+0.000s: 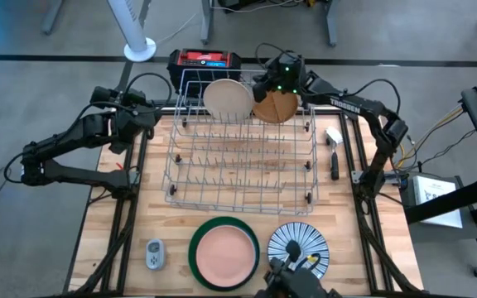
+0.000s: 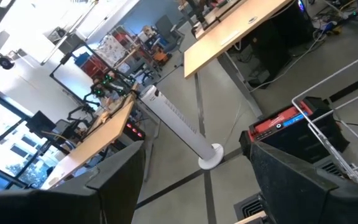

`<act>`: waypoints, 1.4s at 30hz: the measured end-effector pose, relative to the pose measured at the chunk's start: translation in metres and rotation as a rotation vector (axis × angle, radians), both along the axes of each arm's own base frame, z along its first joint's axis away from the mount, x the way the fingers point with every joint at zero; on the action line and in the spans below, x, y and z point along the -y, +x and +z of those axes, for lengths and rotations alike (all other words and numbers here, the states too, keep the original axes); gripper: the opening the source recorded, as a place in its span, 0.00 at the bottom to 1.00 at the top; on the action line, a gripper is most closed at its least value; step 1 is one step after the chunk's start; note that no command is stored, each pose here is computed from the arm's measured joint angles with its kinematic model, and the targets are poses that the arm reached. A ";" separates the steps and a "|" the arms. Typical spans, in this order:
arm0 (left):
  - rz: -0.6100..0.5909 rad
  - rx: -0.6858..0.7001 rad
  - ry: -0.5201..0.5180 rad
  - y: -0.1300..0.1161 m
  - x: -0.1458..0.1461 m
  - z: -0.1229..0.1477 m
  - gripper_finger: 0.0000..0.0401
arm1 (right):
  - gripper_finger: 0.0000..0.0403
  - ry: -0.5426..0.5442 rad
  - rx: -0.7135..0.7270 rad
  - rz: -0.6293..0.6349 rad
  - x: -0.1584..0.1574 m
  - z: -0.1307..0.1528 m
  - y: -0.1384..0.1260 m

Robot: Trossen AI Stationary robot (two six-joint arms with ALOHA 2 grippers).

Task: Sort dishes
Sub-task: Put the white plate into the dish rack

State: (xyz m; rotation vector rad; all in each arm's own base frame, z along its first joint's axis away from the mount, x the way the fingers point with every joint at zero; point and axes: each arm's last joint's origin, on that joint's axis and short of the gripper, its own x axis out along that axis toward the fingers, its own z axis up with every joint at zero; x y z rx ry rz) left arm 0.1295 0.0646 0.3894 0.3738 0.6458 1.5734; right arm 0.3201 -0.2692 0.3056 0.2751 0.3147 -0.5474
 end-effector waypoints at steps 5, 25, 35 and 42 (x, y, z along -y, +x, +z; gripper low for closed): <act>0.000 0.001 0.000 0.000 0.000 0.000 0.70 | 0.00 0.011 0.005 0.030 -0.001 -0.001 0.001; -0.072 -0.050 -0.088 0.021 -0.005 -0.011 0.70 | 0.00 -0.071 -0.152 -0.044 -0.018 -0.024 0.029; -0.071 -0.075 -0.095 0.027 -0.007 -0.015 0.70 | 0.00 -0.100 -0.177 -0.019 -0.020 -0.027 0.032; -0.071 -0.074 -0.095 0.027 -0.007 -0.015 0.70 | 0.00 -0.161 -0.195 0.010 -0.020 -0.023 0.035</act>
